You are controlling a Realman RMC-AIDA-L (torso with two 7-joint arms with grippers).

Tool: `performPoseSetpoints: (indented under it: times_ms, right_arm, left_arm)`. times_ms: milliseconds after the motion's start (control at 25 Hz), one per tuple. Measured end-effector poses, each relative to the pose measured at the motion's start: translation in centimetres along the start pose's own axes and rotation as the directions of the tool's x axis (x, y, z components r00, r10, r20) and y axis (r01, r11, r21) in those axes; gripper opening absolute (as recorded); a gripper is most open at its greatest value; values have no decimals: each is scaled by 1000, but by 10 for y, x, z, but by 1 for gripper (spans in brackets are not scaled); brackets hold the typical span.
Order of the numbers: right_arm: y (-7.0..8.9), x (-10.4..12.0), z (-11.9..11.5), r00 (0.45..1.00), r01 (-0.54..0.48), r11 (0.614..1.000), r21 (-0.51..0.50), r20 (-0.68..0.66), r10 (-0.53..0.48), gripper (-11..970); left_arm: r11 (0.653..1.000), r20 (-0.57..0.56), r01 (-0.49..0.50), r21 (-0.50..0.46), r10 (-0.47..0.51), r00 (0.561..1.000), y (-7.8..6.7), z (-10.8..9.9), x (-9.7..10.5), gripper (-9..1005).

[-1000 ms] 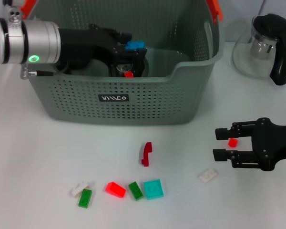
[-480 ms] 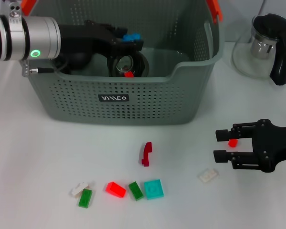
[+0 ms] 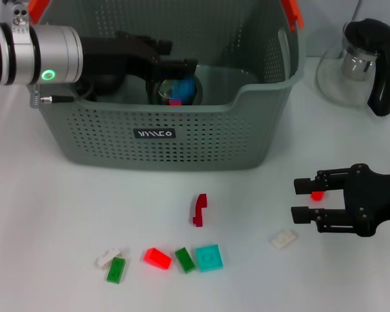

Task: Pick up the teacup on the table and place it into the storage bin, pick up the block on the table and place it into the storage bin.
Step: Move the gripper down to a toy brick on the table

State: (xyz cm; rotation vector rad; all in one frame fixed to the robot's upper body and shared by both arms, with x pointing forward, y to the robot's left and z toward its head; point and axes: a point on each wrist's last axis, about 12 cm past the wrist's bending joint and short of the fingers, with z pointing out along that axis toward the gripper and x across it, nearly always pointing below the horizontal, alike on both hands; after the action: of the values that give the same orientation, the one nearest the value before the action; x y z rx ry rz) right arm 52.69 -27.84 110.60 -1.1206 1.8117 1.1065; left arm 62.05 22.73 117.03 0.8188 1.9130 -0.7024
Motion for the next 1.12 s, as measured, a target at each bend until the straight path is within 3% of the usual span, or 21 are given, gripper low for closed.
performPoseSetpoints:
  times_ms: [320, 480, 600, 680, 920, 1120]
  right_arm:
    - [0, 1, 0, 1000, -1, 1000, -2, -1, 1, 592]
    - [0, 1, 0, 1000, -1, 1000, 1, -1, 1, 592]
    - [0, 0, 0, 1000, 0, 1000, 4, -1, 0, 592]
    - [-1, -1, 0, 1000, 1, 1000, 5, 0, -1, 592]
    - [-1, -1, 3, 1000, 3, 1000, 0, 2, -3, 592]
    - [0, 0, 4, 1000, -3, 1000, 1, 6, 3, 592]
  left_arm:
    - [1000, 58, 9, 0, -9, 998, 0, -12, -1, 687]
    - [995, 237, 17, 101, -41, 971, -9, -44, 7, 681]
    - [978, 411, -52, 200, -36, 911, -20, -78, 33, 678]
    - [973, 438, -71, 221, -34, 898, -25, -89, 51, 677]
    - [964, 342, -157, 213, 77, 936, -53, -103, 123, 675]
    - [968, 258, -115, 221, 56, 965, -68, -102, 174, 675]
